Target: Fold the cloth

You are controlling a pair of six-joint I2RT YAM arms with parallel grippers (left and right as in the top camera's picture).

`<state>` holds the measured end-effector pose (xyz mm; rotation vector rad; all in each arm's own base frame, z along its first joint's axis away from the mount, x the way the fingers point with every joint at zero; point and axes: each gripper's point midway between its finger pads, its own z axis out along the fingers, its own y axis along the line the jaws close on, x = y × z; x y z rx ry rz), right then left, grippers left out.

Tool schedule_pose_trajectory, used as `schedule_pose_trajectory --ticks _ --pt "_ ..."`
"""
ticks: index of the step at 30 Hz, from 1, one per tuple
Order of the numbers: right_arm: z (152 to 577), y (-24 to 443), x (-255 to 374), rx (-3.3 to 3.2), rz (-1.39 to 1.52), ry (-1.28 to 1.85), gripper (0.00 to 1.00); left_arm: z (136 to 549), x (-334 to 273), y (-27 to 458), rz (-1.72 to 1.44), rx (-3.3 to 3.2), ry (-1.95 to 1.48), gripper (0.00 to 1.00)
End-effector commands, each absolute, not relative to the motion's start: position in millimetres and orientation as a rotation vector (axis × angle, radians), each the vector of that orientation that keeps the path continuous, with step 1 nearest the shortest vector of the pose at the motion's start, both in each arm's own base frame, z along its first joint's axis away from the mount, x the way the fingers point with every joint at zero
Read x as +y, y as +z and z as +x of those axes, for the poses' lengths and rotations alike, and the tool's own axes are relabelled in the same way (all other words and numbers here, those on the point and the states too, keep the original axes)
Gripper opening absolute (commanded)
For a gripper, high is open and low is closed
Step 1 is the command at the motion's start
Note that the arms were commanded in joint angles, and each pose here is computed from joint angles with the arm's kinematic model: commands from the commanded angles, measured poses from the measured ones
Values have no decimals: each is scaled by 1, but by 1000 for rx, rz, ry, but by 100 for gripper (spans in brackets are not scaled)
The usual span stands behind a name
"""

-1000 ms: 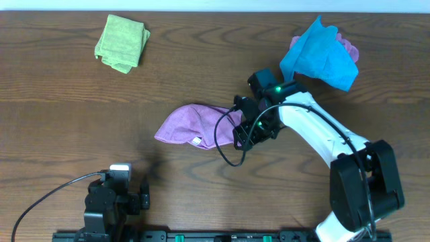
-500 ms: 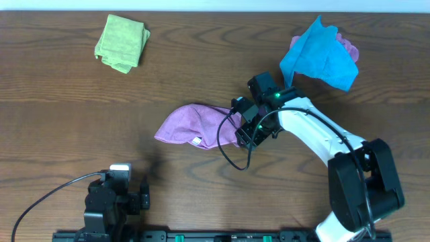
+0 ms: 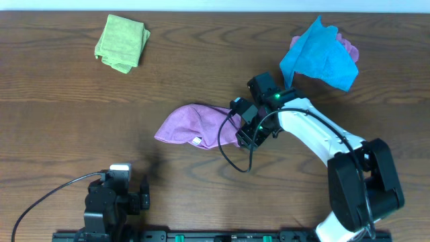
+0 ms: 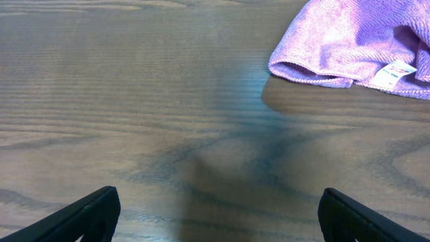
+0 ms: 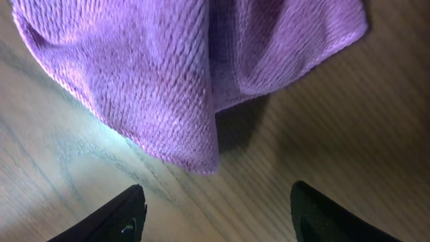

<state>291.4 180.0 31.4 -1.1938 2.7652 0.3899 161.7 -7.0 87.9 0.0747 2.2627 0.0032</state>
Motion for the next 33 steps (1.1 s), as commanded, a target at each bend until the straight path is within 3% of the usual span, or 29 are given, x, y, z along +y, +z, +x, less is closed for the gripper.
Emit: schedule_pose_trajectory --ticks 1,9,17,20,23,24,29,33 --pt "284 28 184 2737 -1254 418 69 156 -7 79 107 2299 15 96" --pt "280 16 193 2715 -1284 435 67 156 -7 79 107 2299 15 95" --pt "284 5 201 2711 -1277 447 54 156 -7 79 107 2299 14 95" --pt "285 5 201 2707 -1276 448 39 156 -7 79 107 2299 14 95" --pt "287 5 202 2711 -1254 449 4 156 -7 79 106 2299 15 95" --pt "287 5 203 2716 -1239 450 1 156 -7 79 107 2299 14 95" --pt "293 21 205 2722 -1167 454 1 160 -8 83 105 2275 12 95" --pt "306 60 211 2632 -1120 449 1 169 -12 95 64 2214 -36 95"
